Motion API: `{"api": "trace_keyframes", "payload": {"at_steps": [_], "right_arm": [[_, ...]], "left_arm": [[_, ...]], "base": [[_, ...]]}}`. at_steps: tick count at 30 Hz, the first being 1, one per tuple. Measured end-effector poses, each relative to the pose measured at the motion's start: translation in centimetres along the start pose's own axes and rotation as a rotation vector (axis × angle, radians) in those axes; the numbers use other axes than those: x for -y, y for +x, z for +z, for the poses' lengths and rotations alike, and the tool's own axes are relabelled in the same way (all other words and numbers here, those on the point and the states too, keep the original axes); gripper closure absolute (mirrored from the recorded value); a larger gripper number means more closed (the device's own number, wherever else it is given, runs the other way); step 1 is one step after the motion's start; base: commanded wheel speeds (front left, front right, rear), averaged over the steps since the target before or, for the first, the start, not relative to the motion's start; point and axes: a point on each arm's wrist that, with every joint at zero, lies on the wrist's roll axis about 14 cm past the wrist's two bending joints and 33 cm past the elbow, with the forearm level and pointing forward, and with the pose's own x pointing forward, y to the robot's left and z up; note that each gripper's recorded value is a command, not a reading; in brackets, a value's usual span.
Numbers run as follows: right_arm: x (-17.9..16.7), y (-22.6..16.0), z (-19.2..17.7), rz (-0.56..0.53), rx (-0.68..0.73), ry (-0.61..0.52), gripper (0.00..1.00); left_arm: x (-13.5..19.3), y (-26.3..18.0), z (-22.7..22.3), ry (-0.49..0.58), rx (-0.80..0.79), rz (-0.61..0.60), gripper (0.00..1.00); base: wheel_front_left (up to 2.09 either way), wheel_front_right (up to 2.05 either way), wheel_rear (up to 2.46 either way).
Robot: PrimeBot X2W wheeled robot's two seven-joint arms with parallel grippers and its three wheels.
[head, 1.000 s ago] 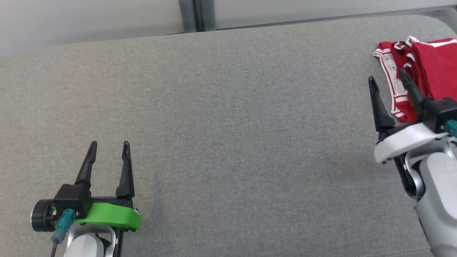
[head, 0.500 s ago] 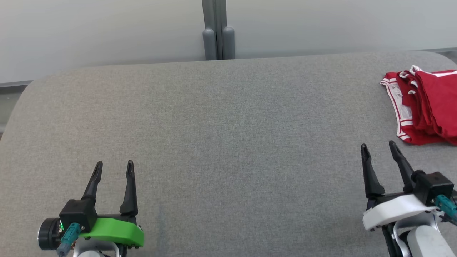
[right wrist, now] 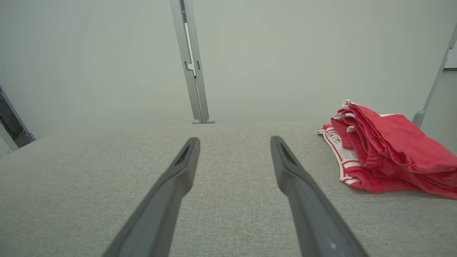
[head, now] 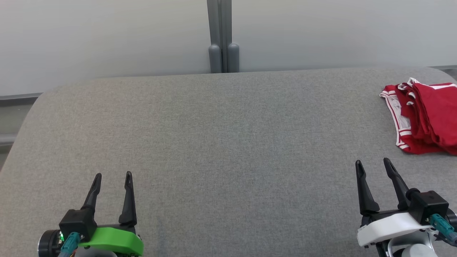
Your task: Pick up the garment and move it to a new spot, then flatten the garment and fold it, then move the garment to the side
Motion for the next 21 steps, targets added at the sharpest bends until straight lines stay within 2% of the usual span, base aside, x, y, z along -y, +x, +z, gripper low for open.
{"api": "trace_keyframes", "payload": {"at_steps": [11,12,18,21], "right_arm": [[-0.2,0.0,0.1,0.001,0.005,0.003,0.00],[-0.2,0.0,0.1,0.001,0.005,0.003,1.00],[-0.2,-1.1,-2.1,-0.012,-0.068,0.023,1.00],[0.0,-1.2,-2.5,-0.028,-0.083,0.072,1.00]], "left_arm": [[-0.2,-0.2,-0.2,-0.021,-0.007,0.003,0.00],[-0.2,-0.2,-0.2,-0.023,-0.006,0.003,1.00],[-0.1,-1.1,-2.5,-0.038,-0.078,0.013,1.00],[-0.4,-1.2,-3.0,-0.084,-0.102,0.032,1.00]], "base": [[0.00,0.00,0.00],[0.00,0.00,0.00],[0.00,0.00,0.00],[0.00,0.00,0.00]]}}
